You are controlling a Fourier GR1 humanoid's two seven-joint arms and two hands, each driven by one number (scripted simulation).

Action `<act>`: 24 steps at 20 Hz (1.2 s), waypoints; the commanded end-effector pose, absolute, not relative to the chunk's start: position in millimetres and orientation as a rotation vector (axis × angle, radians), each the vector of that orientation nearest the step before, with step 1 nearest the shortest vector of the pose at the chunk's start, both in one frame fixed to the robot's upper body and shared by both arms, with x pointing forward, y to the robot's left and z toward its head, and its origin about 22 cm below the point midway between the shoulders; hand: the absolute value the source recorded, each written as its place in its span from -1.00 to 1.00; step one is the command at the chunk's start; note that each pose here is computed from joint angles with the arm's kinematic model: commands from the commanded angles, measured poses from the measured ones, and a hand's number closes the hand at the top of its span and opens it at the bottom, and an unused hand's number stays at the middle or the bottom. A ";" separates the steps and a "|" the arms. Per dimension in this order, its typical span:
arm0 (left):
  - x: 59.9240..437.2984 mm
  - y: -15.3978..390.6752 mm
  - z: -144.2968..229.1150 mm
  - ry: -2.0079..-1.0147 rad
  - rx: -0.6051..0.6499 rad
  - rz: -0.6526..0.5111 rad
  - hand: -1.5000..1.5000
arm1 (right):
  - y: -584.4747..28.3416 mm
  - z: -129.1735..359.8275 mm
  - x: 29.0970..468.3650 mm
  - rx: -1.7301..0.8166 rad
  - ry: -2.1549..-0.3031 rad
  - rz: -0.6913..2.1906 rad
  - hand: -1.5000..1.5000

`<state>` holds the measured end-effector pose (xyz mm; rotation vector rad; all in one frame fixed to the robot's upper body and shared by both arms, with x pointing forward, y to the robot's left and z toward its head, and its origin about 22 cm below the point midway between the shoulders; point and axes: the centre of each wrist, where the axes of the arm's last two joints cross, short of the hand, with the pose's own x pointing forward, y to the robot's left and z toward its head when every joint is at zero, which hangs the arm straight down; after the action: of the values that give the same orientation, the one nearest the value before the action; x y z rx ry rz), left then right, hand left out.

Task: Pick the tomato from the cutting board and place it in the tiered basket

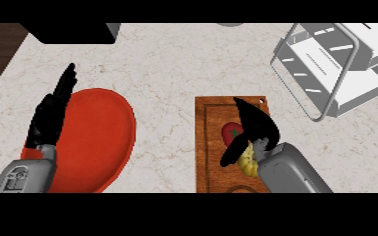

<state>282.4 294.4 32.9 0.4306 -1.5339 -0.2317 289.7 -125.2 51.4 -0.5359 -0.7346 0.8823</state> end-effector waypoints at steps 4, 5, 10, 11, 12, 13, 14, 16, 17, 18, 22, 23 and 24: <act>292.6 287.0 39.4 -1.548 0.436 -0.242 0.00 | -107.4 23.1 304.0 -0.519 -0.649 0.877 -1.00; 284.8 307.2 36.4 -1.532 0.415 -0.239 0.00 | -127.5 46.8 306.9 -0.498 -0.626 0.892 -1.00; 286.8 291.7 42.7 -1.537 0.426 -0.240 0.00 | -114.0 16.8 294.1 -0.492 -0.637 1.156 1.00; 284.1 287.6 40.2 -1.535 0.430 -0.237 0.00 | -109.6 28.7 295.7 -0.534 -0.653 1.166 1.00; 270.5 316.5 23.2 -1.536 0.427 -0.229 0.00 | -116.6 24.6 300.5 -0.527 -0.683 1.139 1.00; 269.6 303.5 39.9 -1.541 0.433 -0.225 0.00 | -104.6 31.3 297.5 -0.523 -0.667 1.139 1.00; 279.4 312.6 42.1 -1.539 0.431 -0.234 0.00 | -92.1 31.2 298.9 -0.499 -0.679 1.125 1.00; 285.3 301.6 41.1 -1.515 0.418 -0.235 0.00 | -113.5 13.8 287.4 -0.459 -0.696 1.000 1.00; 290.9 303.2 46.4 -1.536 0.453 -0.226 0.00 | -108.8 29.5 277.1 -0.426 -0.729 0.974 1.00; 279.5 297.2 54.0 -1.548 0.430 -0.236 0.00 | -101.9 28.4 287.1 -0.439 -0.715 0.953 1.00; 275.1 298.9 38.1 -1.532 0.434 -0.241 0.00 | -113.8 53.0 292.1 -0.447 -0.767 0.880 1.00; 279.3 311.3 28.8 -1.519 0.465 -0.224 0.00 | -111.5 68.1 279.2 -0.443 -0.868 0.969 1.00; 280.7 310.5 38.4 -1.529 0.429 -0.242 0.00 | -113.9 60.8 259.7 -0.437 -0.930 1.076 1.00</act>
<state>278.4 303.6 35.6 0.4384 -1.5312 -0.2317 284.3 -113.3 49.8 -0.4476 -0.8251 0.9711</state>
